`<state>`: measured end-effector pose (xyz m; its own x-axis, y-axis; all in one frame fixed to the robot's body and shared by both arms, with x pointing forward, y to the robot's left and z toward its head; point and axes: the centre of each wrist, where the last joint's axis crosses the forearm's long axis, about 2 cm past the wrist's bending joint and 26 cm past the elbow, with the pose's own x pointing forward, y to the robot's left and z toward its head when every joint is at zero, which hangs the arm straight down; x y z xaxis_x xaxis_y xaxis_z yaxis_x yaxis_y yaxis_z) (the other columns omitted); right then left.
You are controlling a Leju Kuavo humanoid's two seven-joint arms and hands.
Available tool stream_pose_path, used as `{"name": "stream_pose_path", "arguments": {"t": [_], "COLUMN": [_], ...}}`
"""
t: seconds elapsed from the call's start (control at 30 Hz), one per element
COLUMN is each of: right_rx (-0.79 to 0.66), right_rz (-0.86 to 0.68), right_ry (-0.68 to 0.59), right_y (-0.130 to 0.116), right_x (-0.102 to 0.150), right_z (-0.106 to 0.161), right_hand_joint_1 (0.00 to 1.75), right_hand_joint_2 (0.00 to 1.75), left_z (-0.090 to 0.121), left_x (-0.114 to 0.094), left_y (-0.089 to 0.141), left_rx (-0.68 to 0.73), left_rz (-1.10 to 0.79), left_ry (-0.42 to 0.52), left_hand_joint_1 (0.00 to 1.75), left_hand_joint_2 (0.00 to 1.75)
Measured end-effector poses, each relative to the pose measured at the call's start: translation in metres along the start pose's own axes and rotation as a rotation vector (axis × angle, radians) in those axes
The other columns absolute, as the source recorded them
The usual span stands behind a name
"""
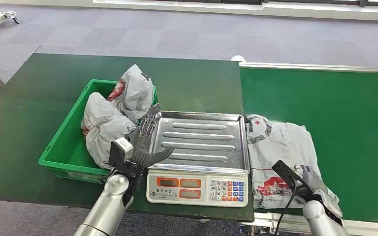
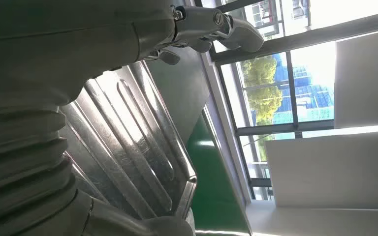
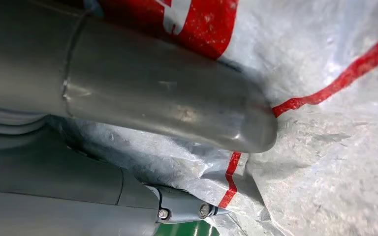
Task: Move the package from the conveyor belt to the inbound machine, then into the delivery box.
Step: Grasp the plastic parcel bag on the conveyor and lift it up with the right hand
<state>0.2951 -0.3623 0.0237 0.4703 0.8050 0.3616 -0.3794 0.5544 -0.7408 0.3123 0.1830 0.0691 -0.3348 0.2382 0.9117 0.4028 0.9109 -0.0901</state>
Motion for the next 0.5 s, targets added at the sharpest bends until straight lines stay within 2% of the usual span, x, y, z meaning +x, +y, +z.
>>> {"name": "stream_pose_path", "arguments": {"t": [0.27, 0.5], "right_rx": [-0.079, -0.123], "right_rz": [0.013, -0.047], "right_ry": [-0.046, -0.169], "right_y": [-0.004, -0.005], "right_x": [0.004, 0.008], "right_z": [0.005, 0.014], "right_hand_joint_1": [1.75, 1.75], "right_hand_joint_2": [1.75, 1.75], "left_z": [0.005, 0.008], "left_x": [-0.002, -0.002], "left_y": [-0.001, -0.002], "left_rx": [0.014, 0.017], "left_rz": [-0.004, -0.003], "left_ry": [0.010, 0.010], "left_hand_joint_1": [0.00, 0.00], "left_hand_joint_2": [1.75, 1.75]}}
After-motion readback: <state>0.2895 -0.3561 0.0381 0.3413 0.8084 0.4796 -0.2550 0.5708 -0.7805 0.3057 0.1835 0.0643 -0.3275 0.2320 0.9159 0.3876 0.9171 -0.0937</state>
